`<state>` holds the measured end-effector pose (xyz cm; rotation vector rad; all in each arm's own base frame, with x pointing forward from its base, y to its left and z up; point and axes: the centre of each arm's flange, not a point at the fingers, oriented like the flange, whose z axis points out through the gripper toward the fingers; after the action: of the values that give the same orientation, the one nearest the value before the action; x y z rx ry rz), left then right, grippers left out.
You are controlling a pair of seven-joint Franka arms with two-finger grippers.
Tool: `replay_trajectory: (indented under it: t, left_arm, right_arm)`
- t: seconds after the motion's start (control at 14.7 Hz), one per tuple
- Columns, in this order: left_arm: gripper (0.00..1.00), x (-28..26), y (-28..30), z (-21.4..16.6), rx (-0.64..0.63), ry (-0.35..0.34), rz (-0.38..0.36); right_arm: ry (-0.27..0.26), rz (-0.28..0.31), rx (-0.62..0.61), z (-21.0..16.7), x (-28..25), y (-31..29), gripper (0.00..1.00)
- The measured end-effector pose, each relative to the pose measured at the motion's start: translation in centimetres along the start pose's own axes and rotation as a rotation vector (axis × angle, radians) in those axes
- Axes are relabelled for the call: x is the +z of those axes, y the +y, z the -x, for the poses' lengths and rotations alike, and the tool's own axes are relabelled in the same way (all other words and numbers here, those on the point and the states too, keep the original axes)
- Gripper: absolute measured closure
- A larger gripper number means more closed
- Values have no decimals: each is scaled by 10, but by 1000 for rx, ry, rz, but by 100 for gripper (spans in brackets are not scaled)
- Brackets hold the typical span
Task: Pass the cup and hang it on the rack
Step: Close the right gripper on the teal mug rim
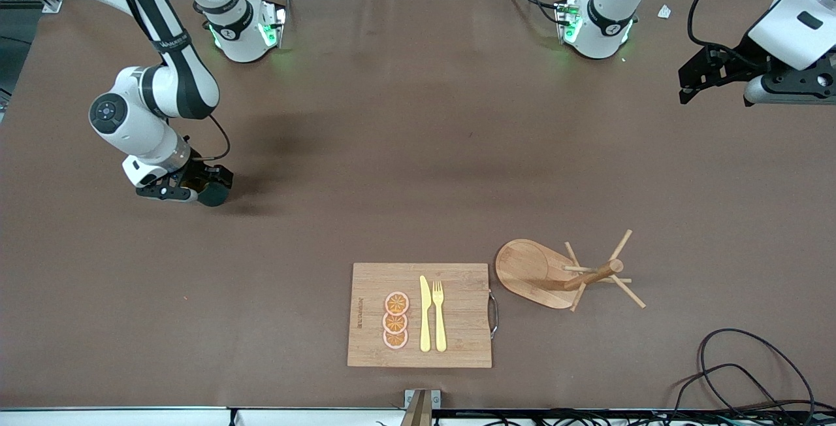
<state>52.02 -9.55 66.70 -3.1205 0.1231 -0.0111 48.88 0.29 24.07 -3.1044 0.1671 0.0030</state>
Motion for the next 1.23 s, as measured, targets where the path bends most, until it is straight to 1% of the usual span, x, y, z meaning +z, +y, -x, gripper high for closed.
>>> replay_trajectory:
  t: [0.07,0.14,0.2,0.27,0.41,0.48,0.55,0.61,1.02,1.23]
  left_arm:
    - [0,0,0,0,0,0,0]
    - [0,0,0,0,0,0,0]
    - [0,0,0,0,0,0,0]
    - [0,0,0,0,0,0,0]
    - [0,0,0,0,0,0,0]
    - [0,0,0,0,0,0,0]
    - [0,0,0,0,0,0,0]
    - [0,0,0,0,0,0,0]
    - [0,-1,0,0,0,2,0]
    - [0,-3,0,0,0,7,1]
  right_arm:
    - [1,0,0,0,0,0,19]
    - [2,0,-1,0,0,0,25]
    - [2,0,-1,0,0,0,35]
    - [2,0,0,0,0,0,48]
    - [2,0,1,0,0,0,69]
    - [2,0,1,0,0,0,81]
    - [2,0,2,0,0,0,90]
    - [5,0,5,-1,-1,1,95]
    - [6,0,8,-1,-2,2,95]
    - [3,-1,60,-2,-3,-1,95]
